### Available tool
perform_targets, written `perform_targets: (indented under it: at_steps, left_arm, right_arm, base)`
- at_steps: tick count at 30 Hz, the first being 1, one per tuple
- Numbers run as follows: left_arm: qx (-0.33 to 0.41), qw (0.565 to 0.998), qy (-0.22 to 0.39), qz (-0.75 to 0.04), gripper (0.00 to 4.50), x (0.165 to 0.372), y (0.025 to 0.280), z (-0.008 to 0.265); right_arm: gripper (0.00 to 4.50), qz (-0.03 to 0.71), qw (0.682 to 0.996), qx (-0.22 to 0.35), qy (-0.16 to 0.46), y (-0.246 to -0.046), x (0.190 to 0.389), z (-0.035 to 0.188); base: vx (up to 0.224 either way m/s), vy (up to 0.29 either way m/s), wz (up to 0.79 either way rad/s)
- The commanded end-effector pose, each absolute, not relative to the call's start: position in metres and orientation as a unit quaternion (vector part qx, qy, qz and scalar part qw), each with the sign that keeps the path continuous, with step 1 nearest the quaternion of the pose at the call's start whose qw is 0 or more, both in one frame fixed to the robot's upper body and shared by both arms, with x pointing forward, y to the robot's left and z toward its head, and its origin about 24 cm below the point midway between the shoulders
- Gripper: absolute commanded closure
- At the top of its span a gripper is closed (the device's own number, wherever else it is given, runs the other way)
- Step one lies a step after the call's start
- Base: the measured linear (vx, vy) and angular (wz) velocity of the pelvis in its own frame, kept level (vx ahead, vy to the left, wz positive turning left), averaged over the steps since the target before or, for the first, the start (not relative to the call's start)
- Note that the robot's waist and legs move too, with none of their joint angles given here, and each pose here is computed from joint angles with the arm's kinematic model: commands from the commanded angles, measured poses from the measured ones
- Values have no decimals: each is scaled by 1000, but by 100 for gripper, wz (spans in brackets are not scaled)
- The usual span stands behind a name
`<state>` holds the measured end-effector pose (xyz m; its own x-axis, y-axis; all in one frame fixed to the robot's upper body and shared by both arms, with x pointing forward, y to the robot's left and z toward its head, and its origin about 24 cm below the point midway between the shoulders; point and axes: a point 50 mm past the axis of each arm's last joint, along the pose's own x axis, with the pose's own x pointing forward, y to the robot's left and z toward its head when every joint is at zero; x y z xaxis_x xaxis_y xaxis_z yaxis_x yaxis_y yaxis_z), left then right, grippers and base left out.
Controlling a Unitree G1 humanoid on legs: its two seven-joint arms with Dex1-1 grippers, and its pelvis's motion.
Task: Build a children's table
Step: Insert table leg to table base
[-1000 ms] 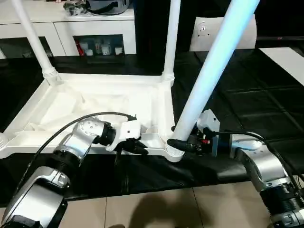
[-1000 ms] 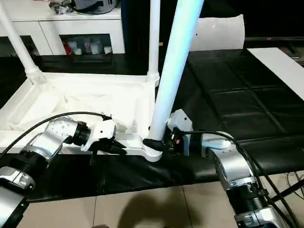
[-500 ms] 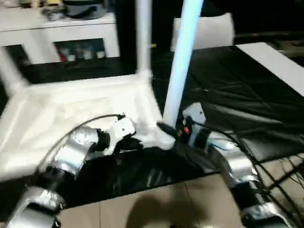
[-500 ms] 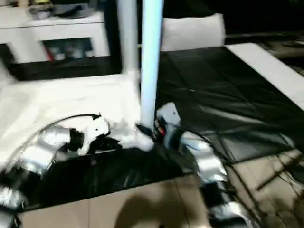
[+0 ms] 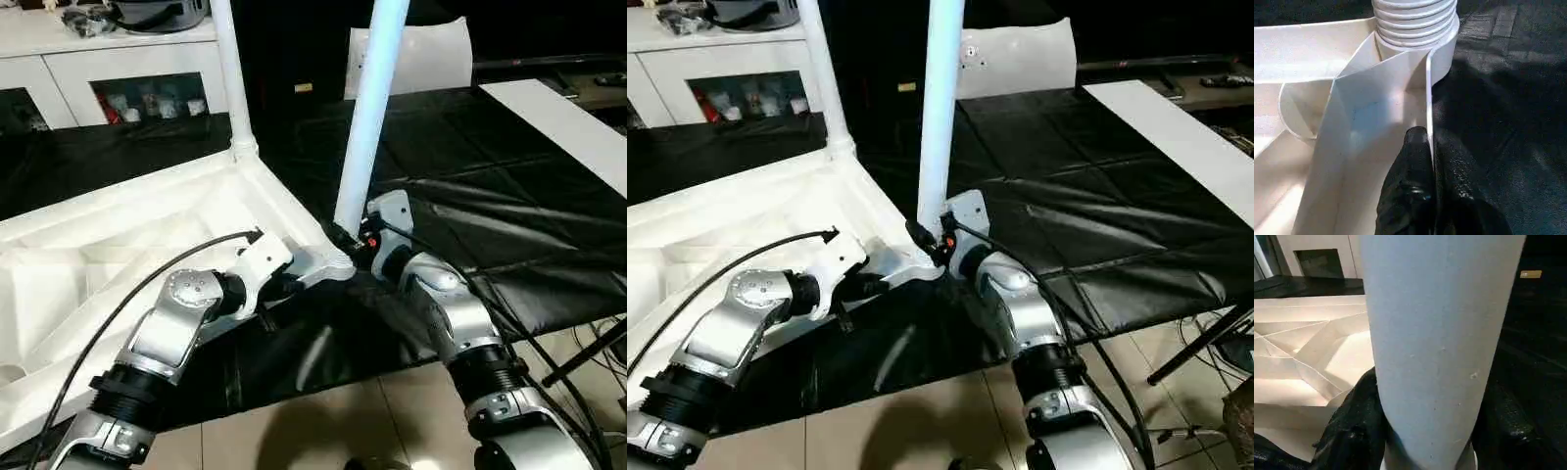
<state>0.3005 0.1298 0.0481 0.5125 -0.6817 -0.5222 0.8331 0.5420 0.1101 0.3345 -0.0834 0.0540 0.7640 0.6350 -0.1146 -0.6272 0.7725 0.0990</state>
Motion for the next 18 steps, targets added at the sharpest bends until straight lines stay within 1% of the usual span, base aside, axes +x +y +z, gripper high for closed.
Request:
perform_targets:
  at_steps: [1, 3, 4, 5, 7, 8, 9, 11, 12, 13, 15, 16, 17, 18]
  left_arm:
    - [196, 855, 171, -449, 450, 306, 124, 69]
    - [194, 853, 173, -452, 450, 306, 124, 69]
    - [192, 852, 175, -454, 450, 305, 124, 68]
    - [190, 852, 176, -455, 450, 305, 124, 68]
    - [197, 850, 167, -459, 450, 305, 124, 69]
    - [204, 852, 164, -453, 450, 306, 124, 68]
    - [207, 854, 160, -449, 450, 306, 124, 68]
    - [201, 861, 158, -440, 450, 308, 125, 68]
    - [200, 862, 158, -439, 450, 308, 125, 68]
    - [198, 862, 158, -439, 450, 309, 125, 68]
    - [195, 860, 157, -444, 450, 311, 127, 69]
    - [195, 860, 157, -445, 450, 312, 128, 69]
    - [194, 858, 154, -451, 450, 314, 130, 69]
    - [194, 858, 154, -451, 450, 314, 130, 69]
  right_arm:
    - [191, 313, 930, 58, 184, -87, 321, 11]
    - [191, 309, 932, 58, 179, -87, 322, 11]
    - [182, 307, 933, 59, 177, -88, 323, 11]
    - [182, 306, 934, 61, 176, -88, 323, 11]
    - [150, 308, 933, 60, 177, -88, 323, 11]
    - [150, 311, 932, 58, 178, -88, 323, 11]
    - [139, 314, 931, 56, 178, -89, 323, 10]
    - [131, 314, 932, 37, 177, -92, 321, 9]
    - [103, 314, 932, 34, 177, -93, 321, 9]
    - [103, 313, 932, 35, 179, -94, 320, 8]
    - [83, 319, 930, 44, 179, -100, 317, 7]
    - [83, 320, 929, 47, 178, -101, 315, 7]
    - [70, 325, 928, 58, 173, -107, 309, 8]
    - [52, 325, 928, 58, 173, -107, 309, 8]
  base:
    - [0, 0, 0]
    - [0, 0, 0]
    - [0, 0, 0]
    - [0, 0, 0]
    - [0, 0, 0]
    - [0, 0, 0]
    - [0, 0, 0]
    - [0, 0, 0]
    - [0, 0, 0]
    - [0, 0, 0]
    - [0, 0, 0]
    - [0, 0, 0]
    - [0, 0, 0]
    - [0, 0, 0]
